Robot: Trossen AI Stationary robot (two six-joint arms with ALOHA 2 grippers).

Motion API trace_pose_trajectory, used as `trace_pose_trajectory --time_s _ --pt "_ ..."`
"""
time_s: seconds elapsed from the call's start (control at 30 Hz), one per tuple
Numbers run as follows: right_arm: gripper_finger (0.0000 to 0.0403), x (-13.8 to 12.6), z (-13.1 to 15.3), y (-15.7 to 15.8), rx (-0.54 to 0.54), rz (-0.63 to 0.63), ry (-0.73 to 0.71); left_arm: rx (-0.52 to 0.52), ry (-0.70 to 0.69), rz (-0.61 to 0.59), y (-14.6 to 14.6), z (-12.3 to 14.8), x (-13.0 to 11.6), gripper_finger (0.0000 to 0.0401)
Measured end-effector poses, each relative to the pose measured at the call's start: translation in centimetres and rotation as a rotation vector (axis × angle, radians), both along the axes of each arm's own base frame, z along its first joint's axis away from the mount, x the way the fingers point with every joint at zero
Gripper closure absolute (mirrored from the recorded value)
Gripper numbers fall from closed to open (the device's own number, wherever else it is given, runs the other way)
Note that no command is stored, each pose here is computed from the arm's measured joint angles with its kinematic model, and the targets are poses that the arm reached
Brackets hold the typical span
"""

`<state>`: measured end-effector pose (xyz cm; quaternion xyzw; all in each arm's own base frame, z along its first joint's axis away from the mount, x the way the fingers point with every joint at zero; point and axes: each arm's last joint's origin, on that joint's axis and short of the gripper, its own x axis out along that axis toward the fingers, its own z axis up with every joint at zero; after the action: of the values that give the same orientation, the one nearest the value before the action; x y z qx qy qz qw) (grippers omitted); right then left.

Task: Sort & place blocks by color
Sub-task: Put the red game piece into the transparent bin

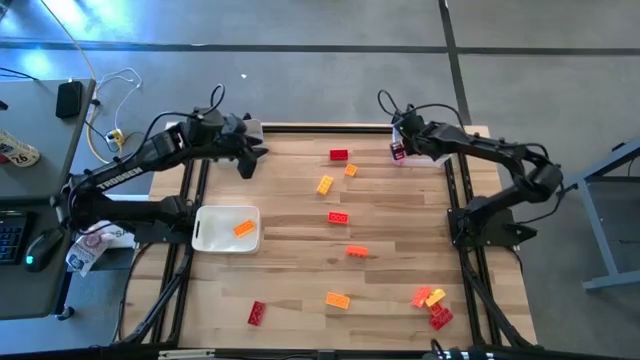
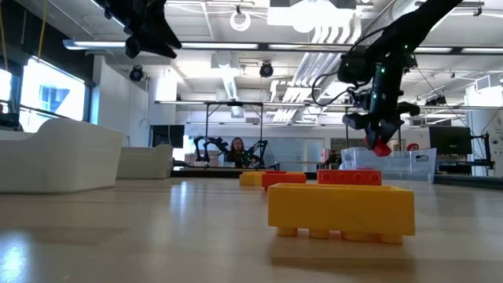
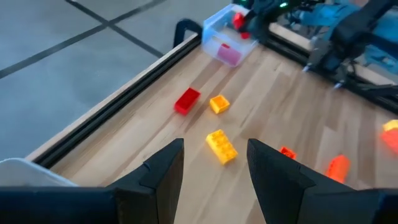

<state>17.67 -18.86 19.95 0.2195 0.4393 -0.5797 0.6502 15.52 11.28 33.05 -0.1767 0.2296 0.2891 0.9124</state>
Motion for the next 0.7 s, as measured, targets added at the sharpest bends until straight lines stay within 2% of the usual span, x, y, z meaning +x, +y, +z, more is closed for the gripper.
trace_pose_trajectory --time_s 0.3,0.7 --pt "0.0290 -0.7 -1.6 -1.4 0.104 -0.044 -0.029 -0.058 0.043 -0.063 -0.4 -1.3 2.4 0.0238" --pt "0.0261 -1.0 -1.8 -1.7 0.200 0.013 -0.097 -0.053 0.158 -0.083 -0.1 -4.5 7.0 0.0238"
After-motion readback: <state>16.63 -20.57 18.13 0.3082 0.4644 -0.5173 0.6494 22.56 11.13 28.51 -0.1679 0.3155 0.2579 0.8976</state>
